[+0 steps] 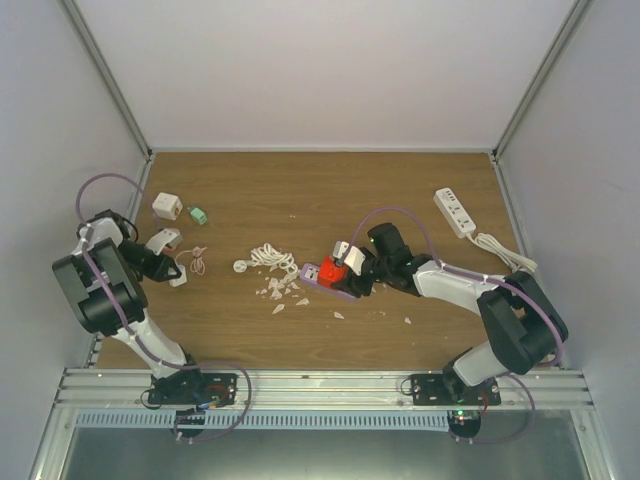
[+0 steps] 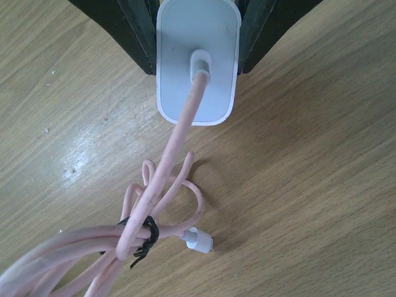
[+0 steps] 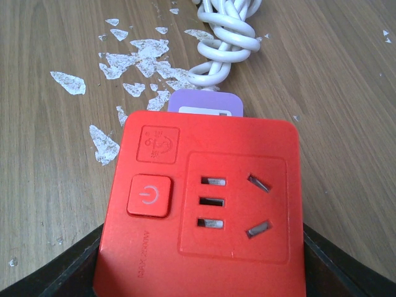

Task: Pull the plug off the socket

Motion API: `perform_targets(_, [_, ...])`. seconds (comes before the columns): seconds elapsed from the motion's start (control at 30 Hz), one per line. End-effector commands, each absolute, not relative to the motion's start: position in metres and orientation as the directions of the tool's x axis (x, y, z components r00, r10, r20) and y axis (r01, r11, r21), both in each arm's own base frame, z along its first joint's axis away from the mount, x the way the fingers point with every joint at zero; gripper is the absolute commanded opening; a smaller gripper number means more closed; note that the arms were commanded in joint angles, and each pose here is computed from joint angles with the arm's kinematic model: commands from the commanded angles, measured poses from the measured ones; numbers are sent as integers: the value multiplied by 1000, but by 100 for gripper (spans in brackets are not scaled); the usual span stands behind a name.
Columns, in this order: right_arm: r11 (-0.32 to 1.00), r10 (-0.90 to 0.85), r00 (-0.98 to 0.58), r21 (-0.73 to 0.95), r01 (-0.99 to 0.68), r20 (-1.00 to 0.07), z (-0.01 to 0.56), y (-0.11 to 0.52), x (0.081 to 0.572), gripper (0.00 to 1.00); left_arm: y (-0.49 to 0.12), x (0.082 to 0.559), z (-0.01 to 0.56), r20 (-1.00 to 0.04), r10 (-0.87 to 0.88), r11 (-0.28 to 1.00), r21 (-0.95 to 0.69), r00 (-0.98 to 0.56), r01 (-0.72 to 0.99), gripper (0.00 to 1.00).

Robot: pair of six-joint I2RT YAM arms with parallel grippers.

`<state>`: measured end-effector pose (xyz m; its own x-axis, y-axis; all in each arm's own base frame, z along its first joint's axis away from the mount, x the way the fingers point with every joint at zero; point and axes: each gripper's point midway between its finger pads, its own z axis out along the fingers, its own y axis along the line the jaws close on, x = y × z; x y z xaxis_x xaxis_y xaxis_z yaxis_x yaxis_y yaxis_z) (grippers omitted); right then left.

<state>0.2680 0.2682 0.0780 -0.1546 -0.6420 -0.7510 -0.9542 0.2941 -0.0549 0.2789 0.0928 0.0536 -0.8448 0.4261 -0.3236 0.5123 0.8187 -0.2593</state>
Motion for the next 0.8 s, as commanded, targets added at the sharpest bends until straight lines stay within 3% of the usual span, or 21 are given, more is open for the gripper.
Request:
perform_targets(0.0, [344,-683,-212,-52,-937,-699,63,251,271,33,96,276,46,-298,413,814,-302,-860,496,19])
perform_targets(0.37, [338,-684,-210,-48,-940,-698,62,252,269,33,114,295,54,-319,401,848,-225,-859,480,45])
perform_targets(0.77, [338,-681,-202,-58,-939,-704,66,252,270,34,126,310,69,-361,412,864,-137,-836,485,58])
